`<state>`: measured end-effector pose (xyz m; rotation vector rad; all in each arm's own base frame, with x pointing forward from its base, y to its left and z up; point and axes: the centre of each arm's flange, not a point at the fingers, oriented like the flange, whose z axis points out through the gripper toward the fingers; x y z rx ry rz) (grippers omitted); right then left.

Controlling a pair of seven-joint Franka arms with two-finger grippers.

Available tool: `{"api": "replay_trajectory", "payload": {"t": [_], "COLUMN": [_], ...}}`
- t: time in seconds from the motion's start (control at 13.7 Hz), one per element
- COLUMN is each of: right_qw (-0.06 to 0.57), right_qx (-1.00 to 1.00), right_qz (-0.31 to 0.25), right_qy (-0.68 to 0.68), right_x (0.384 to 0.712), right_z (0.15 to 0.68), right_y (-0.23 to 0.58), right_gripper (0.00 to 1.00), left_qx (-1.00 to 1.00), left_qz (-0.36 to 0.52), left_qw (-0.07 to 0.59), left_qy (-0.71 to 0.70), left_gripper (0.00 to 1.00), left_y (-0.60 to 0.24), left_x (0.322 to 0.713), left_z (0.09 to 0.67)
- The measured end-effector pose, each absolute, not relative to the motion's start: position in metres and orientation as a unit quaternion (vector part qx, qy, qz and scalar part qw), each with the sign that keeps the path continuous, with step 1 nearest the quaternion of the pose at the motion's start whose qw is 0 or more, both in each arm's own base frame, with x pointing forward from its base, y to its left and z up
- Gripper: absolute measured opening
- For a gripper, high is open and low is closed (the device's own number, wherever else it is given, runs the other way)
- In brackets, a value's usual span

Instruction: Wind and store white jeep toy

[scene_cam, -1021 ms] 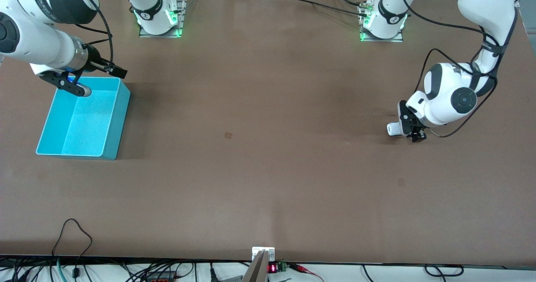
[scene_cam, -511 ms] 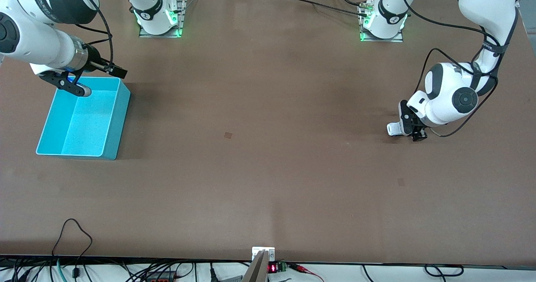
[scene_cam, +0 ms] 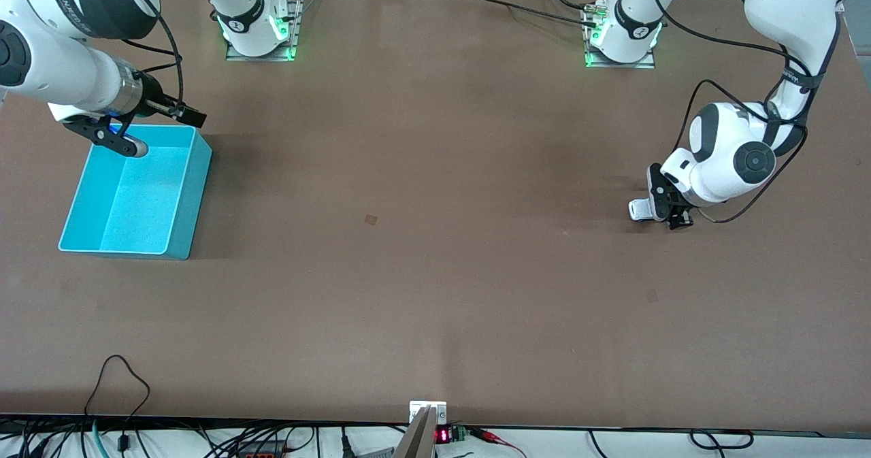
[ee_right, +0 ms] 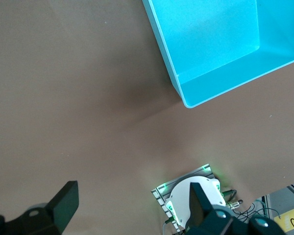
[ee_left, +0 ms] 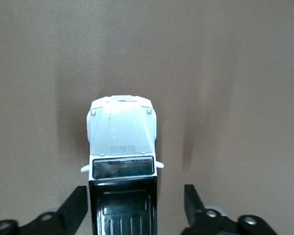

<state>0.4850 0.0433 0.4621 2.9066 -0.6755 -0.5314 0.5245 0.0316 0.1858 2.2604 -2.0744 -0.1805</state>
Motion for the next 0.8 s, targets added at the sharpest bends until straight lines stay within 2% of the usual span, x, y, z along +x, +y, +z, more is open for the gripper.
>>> {"api": "replay_trajectory", "payload": {"t": [0.07,0.15,0.22,0.29,0.36,0.8], "right_qw": [0.055,0.055,0.055,0.055,0.055,0.055], "right_qx": [0.957,0.957,0.957,0.957,0.957,0.957], "right_qz": [-0.175,-0.175,-0.175,-0.175,-0.175,-0.175], "right_qy": [-0.223,-0.223,-0.223,-0.223,-0.223,-0.223], "right_x": [0.485,0.485,0.485,0.485,0.485,0.485], "right_z": [0.4621,0.4621,0.4621,0.4621,0.4621,0.462], "right_y": [0.0433,0.0433,0.0433,0.0433,0.0433,0.0431], "right_gripper": [1.0,1.0,1.0,1.0,1.0,1.0], "left_qx": [0.735,0.735,0.735,0.735,0.735,0.711], "left_qz": [-0.059,-0.058,-0.057,-0.056,-0.056,-0.055], "left_qw": [0.034,0.034,0.033,0.032,0.032,0.034], "left_qy": [-0.675,-0.675,-0.675,-0.675,-0.675,-0.7], "left_gripper": [0.83,0.78,0.68,0.55,0.52,0.52], "left_y": [0.0315,0.0315,0.0315,0.0315,0.0314,0.0308], "left_x": [0.5244,0.5245,0.525,0.5253,0.5254,0.5254], "left_z": [0.1851,0.1848,0.1851,0.1854,0.1855,0.1857]}}
